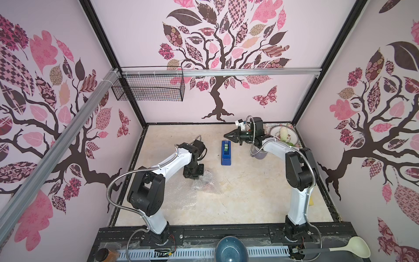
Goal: Wrap mugs in bubble wrap
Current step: Tear off the tape using the Tape Cutter.
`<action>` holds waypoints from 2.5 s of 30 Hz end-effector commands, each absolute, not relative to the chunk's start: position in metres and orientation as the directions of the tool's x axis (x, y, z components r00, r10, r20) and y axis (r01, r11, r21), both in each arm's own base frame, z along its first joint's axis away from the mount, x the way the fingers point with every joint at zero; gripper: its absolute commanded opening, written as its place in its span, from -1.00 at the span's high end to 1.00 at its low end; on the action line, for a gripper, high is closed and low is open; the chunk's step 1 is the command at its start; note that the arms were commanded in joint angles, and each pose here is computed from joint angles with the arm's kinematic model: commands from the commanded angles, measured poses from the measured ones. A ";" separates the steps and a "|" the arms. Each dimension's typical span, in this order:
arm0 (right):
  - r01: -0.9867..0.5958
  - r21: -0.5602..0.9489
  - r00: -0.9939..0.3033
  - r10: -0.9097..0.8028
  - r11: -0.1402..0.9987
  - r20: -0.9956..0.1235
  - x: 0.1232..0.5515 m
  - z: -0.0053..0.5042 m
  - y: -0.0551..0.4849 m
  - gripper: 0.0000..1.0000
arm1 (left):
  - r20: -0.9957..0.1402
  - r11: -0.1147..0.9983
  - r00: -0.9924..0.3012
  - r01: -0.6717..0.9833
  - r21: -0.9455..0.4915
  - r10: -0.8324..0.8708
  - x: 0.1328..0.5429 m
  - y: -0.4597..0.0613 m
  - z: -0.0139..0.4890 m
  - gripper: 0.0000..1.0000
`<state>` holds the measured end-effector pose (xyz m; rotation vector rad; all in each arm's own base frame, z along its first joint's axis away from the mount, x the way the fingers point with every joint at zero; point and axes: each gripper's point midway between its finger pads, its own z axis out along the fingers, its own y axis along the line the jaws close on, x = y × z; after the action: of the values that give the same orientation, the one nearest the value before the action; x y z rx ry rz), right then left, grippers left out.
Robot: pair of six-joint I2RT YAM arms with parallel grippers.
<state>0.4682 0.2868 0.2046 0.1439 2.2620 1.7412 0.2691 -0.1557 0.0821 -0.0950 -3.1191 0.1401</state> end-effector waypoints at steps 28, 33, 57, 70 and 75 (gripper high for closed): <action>0.095 0.957 -0.977 0.210 0.273 0.037 0.337 0.112 0.284 1.00 | 0.009 0.993 -0.998 0.065 -0.102 0.066 0.270 -0.159 0.078 1.00; 0.119 0.948 -0.978 0.202 0.294 0.060 0.337 0.090 0.285 1.00 | 0.007 0.993 -0.998 0.065 -0.101 0.066 0.272 -0.160 0.078 1.00; 0.212 0.849 -0.964 0.249 0.484 0.098 0.350 -0.006 0.282 1.00 | 0.010 0.994 -0.998 0.060 -0.095 0.061 0.276 -0.162 0.075 1.00; 0.269 0.731 -0.936 0.349 0.627 0.045 0.341 -0.035 0.251 1.00 | 0.027 0.994 -0.998 0.056 -0.093 0.059 0.274 -0.164 0.070 1.00; 0.231 0.825 -0.937 0.348 0.516 0.045 0.338 0.006 0.261 1.00 | 0.023 0.995 -0.998 0.054 -0.087 0.056 0.274 -0.163 0.072 1.00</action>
<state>0.3618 0.2735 0.0178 0.3637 2.5412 1.4429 0.2713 -0.1558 0.0804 -0.0849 -3.1220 0.1321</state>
